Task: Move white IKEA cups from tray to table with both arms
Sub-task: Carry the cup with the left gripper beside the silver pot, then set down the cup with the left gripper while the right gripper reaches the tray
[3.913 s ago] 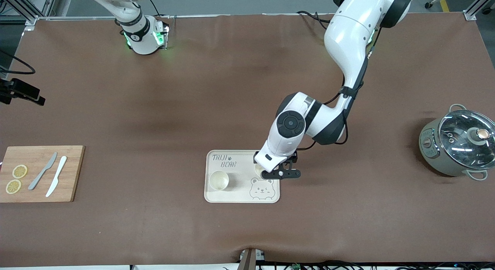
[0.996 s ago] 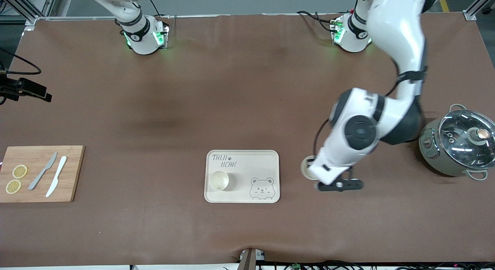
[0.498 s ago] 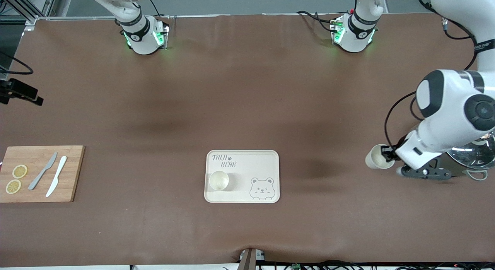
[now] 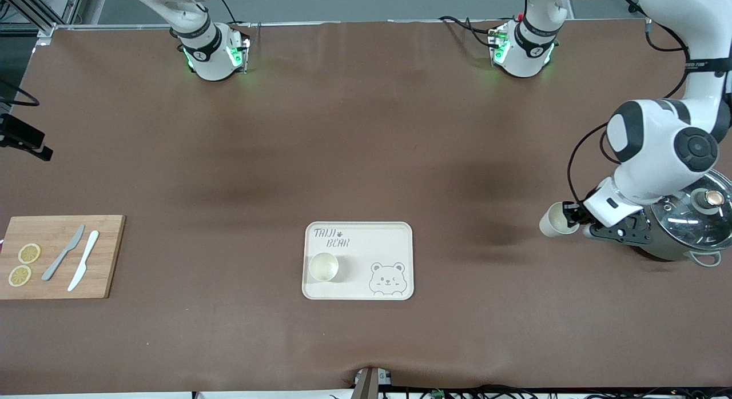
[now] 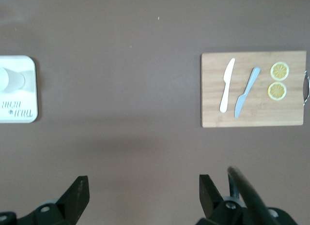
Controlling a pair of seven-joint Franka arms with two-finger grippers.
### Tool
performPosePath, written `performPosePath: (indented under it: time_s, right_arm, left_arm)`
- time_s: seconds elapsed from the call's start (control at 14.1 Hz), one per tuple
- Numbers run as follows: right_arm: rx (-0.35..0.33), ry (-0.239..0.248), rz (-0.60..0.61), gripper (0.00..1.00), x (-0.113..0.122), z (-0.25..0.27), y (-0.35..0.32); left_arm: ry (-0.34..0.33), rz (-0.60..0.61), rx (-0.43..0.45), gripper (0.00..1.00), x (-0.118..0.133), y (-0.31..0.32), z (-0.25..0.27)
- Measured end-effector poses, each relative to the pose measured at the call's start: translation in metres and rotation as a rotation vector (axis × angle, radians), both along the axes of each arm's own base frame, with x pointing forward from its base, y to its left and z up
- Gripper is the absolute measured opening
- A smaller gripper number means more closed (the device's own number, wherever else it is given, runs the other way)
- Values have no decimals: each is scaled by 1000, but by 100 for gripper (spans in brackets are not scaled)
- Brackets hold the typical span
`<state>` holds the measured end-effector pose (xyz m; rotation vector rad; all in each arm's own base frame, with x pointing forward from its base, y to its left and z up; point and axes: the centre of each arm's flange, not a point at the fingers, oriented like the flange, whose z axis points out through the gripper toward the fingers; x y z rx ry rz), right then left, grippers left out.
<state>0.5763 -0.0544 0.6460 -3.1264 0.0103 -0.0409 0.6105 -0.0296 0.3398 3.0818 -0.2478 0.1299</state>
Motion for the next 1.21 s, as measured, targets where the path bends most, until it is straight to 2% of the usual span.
performPosePath:
  time_s: [0.21,0.36,0.43,0.64,0.85,1.21]
  right_arm:
    - [6,40,0,100,4,-19,-3]
    - [36,42,14,100,6,-21,7]
    - [55,34,23,100,7,-21,15]
    - [50,-38,-13,100,21,-19,56]
    - [59,-18,-135,100,38,-49,131]
    - [96,-55,-257,100,73,-105,239]
  left_arm:
    - [22,8,-10,4,-8,-2,-20]
    - [42,15,-30,4,-10,-1,-35]
    - [50,12,-46,4,-10,1,-43]
    - [49,-1,-61,4,-8,7,-68]
    - [40,-3,-56,4,-6,9,-84]
    - [15,-11,-50,4,-4,10,-94]
